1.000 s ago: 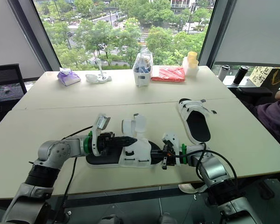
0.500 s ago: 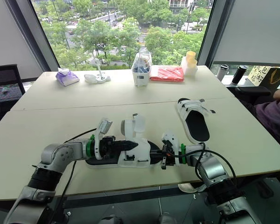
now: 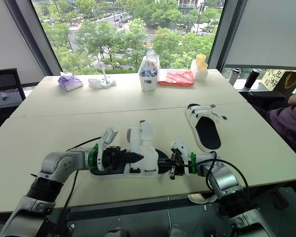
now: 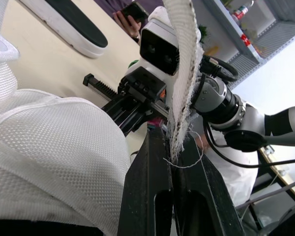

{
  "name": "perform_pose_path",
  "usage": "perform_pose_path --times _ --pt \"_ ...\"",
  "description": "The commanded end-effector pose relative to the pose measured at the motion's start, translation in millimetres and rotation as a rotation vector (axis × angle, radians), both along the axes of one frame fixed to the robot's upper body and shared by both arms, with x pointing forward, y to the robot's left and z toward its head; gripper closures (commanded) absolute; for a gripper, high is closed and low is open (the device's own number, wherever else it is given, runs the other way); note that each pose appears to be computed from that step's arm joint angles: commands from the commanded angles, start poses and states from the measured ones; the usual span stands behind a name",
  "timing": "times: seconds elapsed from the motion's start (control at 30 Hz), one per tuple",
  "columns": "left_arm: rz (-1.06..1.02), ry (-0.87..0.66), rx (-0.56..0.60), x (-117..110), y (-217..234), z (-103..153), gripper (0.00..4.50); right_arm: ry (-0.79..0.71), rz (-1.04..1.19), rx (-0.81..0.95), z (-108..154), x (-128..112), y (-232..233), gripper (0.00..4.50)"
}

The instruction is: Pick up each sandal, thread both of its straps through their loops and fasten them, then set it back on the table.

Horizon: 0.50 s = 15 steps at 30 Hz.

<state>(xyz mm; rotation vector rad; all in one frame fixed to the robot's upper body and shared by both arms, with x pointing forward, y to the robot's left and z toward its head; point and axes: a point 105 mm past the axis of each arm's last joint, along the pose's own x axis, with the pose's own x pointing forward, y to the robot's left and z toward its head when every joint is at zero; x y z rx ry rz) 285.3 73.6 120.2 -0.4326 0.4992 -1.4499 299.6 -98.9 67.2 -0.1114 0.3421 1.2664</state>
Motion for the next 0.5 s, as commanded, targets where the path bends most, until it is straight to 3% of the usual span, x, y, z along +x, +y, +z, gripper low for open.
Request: perform_pose_path --times 0.03,0.3,0.4,0.5 --pt "-0.029 -0.067 0.063 -5.1 0.6 -6.9 4.48 0.14 -0.055 -0.11 -41.8 -9.5 -12.6 4.5" --pt "-0.027 -0.109 0.075 -3.2 0.5 -10.8 4.48 0.14 -0.057 -0.11 -41.8 -8.0 -12.5 4.5" --pt "0.005 -0.117 0.066 -0.4 5.8 -7.2 3.53 0.14 -0.055 -0.111 -41.7 -7.3 -12.5 4.5" --pt "0.058 -0.155 0.061 -0.8 17.1 6.2 2.05 0.139 -0.053 -0.114 -41.8 -6.4 -12.7 4.5"
